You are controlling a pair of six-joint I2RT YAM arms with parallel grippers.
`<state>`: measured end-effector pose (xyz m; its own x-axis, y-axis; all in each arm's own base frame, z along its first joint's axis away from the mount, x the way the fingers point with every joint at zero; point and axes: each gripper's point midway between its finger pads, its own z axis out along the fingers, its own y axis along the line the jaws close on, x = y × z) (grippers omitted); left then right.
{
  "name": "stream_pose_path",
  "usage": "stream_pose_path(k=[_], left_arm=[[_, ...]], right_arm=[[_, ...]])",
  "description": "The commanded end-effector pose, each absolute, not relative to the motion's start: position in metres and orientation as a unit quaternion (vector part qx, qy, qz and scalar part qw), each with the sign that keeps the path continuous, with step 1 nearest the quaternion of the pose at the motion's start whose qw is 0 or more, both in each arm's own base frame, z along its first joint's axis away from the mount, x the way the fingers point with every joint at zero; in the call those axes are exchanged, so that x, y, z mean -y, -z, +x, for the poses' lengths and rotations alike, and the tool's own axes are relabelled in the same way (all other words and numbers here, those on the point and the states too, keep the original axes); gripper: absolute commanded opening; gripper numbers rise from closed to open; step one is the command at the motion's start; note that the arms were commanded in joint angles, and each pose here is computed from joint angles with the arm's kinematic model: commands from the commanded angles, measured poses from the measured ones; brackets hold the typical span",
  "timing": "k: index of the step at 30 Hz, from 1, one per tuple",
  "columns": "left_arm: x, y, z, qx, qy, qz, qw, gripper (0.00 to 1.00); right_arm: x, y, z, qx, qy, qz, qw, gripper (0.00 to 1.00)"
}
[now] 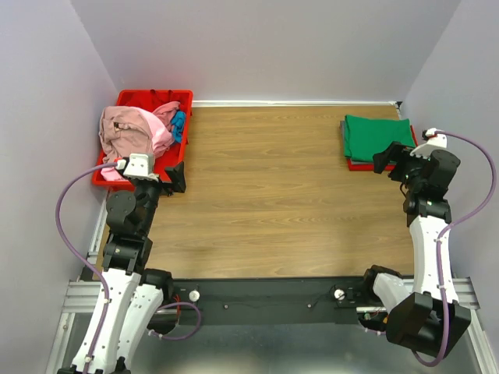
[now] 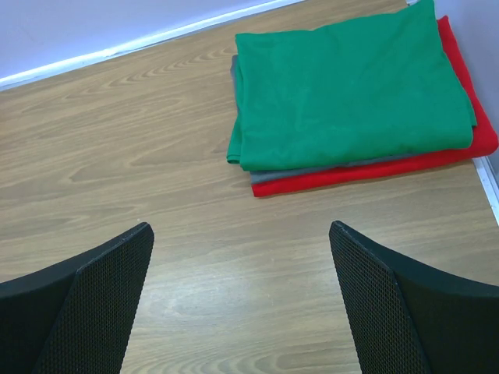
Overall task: Fold and stack the t-shirts
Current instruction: Grab the tshirt from the pile
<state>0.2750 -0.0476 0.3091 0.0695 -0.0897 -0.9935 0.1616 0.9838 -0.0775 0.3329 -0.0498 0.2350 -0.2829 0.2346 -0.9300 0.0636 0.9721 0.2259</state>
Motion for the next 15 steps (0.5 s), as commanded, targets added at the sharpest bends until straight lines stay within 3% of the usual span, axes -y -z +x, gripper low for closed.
stream_pose_path(k=[1,8,15], left_arm=[[0.045,-0.313,0.276,-0.674,0.084,0.017,0.734,0.98],[0.067,-0.321,0.292,-0.67,0.163,0.005,0.724,0.98],[0.029,-0.339,0.352,-0.688,0.178,-0.094,0.697,0.98]], right_arm=[[0.046,-0.232,0.335,-0.799,-0.084,0.077,0.591,1.0],[-0.019,-0.216,0.312,-0.794,-0.196,-0.143,0.558,1.0],[-0.034,-0.205,0.302,-0.79,-0.233,-0.18,0.538,1.0]])
